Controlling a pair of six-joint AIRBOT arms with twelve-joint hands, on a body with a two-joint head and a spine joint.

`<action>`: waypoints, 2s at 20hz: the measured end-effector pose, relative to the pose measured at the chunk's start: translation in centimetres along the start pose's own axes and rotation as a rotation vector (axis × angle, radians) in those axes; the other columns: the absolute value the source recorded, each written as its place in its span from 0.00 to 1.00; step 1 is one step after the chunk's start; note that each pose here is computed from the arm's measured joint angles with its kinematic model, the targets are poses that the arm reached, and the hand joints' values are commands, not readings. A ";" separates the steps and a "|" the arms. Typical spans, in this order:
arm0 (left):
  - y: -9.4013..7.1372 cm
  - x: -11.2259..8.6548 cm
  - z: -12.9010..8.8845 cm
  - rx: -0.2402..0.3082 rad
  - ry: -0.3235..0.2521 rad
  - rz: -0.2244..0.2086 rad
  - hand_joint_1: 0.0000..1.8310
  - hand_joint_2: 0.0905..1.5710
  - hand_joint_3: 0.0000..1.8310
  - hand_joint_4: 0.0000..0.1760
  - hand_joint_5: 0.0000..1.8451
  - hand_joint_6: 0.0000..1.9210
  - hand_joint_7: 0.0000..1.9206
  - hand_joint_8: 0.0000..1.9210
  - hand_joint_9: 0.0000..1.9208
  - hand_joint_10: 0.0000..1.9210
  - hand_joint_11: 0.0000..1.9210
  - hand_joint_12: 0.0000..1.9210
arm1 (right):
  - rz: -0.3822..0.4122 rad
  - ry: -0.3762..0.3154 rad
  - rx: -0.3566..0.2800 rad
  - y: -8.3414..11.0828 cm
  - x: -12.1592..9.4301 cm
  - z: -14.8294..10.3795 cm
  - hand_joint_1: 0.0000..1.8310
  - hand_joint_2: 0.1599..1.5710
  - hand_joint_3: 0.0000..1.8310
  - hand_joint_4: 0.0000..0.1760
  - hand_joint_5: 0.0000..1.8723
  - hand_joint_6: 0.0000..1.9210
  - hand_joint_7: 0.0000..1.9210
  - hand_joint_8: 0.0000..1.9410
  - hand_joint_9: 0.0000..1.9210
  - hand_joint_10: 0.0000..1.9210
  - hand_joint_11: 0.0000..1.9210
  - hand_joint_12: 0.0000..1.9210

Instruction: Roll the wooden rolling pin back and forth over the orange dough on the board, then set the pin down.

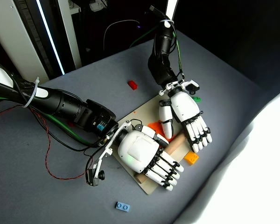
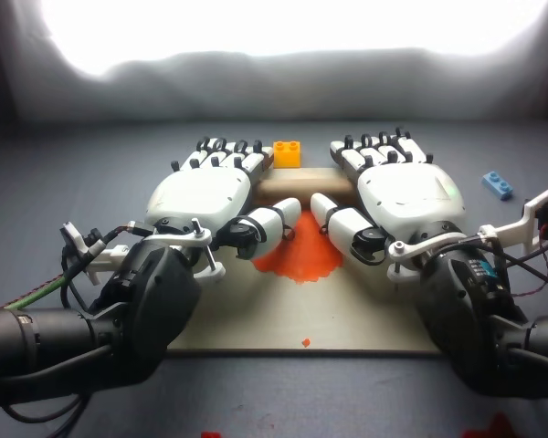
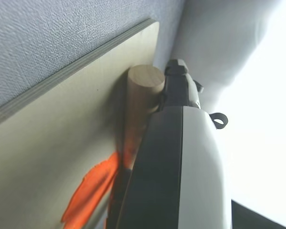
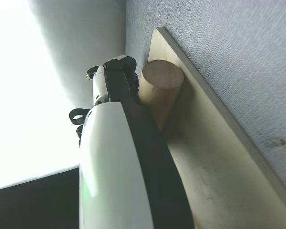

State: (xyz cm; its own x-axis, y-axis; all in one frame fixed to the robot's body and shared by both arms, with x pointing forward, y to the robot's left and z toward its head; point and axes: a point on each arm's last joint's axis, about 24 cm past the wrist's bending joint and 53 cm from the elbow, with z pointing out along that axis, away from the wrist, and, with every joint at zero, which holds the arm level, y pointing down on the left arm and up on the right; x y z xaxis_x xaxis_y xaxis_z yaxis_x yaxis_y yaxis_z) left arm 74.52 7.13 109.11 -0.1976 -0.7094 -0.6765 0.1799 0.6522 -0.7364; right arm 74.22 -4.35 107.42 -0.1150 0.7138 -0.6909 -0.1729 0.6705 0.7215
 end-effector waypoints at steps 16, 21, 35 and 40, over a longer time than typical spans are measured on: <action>0.1 0.4 -1.0 0.013 0.004 0.032 0.00 0.93 0.00 0.00 0.09 0.00 0.09 0.00 0.05 0.00 0.01 0.01 | -0.009 -0.014 0.001 0.2 -0.1 -0.3 0.00 0.93 0.00 0.00 0.13 0.00 0.14 0.00 0.12 0.00 0.00 0.25; 0.0 0.5 -1.3 0.014 0.009 0.028 0.00 0.93 0.00 0.00 0.09 0.00 0.10 0.00 0.06 0.00 0.01 0.02 | -0.024 -0.040 0.008 0.0 -0.6 -0.6 0.00 0.93 0.00 0.00 0.13 0.00 0.14 0.00 0.12 0.00 0.00 0.26; 0.0 0.3 -2.4 0.017 0.028 0.047 0.00 0.93 0.00 0.00 0.09 0.00 0.10 0.00 0.06 0.00 0.00 0.08 | -0.038 -0.024 0.010 -0.2 -0.5 -2.7 0.00 0.93 0.00 0.00 0.15 0.01 0.16 0.00 0.13 0.00 0.00 0.28; -0.1 0.3 -2.9 0.014 0.040 0.054 0.00 0.93 0.00 0.00 0.09 0.00 0.09 0.00 0.05 0.00 0.00 0.10 | -0.036 -0.010 0.008 -0.1 -0.2 -3.4 0.00 0.93 0.00 0.00 0.14 0.00 0.14 0.00 0.13 0.00 0.00 0.25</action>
State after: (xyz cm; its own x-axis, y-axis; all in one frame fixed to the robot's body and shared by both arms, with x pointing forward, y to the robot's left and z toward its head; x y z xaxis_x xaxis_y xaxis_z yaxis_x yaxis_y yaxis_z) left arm 71.69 7.67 108.99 -0.2256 -0.6621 -0.7147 0.2043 0.6851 -0.6992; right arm 70.96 -5.24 107.36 -0.0987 0.6909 -0.7162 -0.1689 0.6977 0.6962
